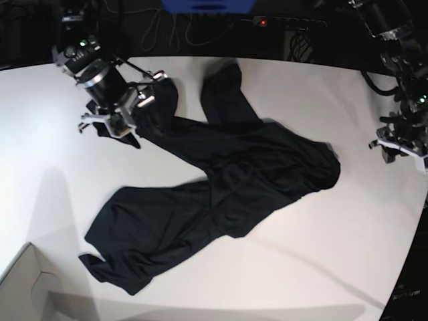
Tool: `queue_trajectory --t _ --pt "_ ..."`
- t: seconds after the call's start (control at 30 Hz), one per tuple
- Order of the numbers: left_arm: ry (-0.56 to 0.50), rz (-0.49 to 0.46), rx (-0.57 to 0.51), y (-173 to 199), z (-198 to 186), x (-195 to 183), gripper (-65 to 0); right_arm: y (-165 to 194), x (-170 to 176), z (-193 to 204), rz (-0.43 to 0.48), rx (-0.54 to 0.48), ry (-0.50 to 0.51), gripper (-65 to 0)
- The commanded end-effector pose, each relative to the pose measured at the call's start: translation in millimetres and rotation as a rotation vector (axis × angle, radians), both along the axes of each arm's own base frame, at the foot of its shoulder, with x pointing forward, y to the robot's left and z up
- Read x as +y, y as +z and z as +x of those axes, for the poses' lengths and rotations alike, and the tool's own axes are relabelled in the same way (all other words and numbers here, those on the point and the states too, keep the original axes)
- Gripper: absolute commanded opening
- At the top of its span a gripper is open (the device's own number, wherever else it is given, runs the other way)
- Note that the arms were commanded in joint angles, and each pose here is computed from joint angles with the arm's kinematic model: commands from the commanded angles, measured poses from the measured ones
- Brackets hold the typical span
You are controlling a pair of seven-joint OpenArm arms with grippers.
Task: Layout the t-shirt on the table in an organized manner, then fold the t-shirt properly
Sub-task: 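Reach the right gripper to the shirt's folded center and grasp it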
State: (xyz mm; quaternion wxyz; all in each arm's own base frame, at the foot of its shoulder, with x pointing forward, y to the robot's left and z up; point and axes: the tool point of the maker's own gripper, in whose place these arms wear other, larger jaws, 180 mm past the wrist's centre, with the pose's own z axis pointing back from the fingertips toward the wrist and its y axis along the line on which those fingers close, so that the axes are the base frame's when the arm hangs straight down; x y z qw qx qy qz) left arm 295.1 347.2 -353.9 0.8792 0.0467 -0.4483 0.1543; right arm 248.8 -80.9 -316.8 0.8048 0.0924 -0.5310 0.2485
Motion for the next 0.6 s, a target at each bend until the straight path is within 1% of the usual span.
queue_trajectory --t 0.0,0.13,0.27,0.43,0.57 --pt "-0.008 0.027 -0.053 18.7 5.7 4.0 -38.3 17.2 16.1 6.8 0.049 -0.059 0.034 -32.7" --pt "-0.035 0.020 -0.057 21.2 -7.8 -7.0 -38.3 21.8 61.3 9.5 0.099 -0.072 0.154 -32.5" --pt "-0.052 0.031 -0.056 24.6 -16.6 -12.4 -38.3 13.3 101.3 18.0 0.126 -0.057 0.268 -32.4" --pt "-0.048 0.048 -0.003 13.9 -36.1 -8.2 -38.3 -7.3 136.4 32.5 0.118 -0.014 0.375 -32.4" --pt "-0.044 0.056 0.037 4.8 -52.5 -4.1 -38.3 -17.8 152.4 45.2 0.098 0.005 0.427 -32.4"
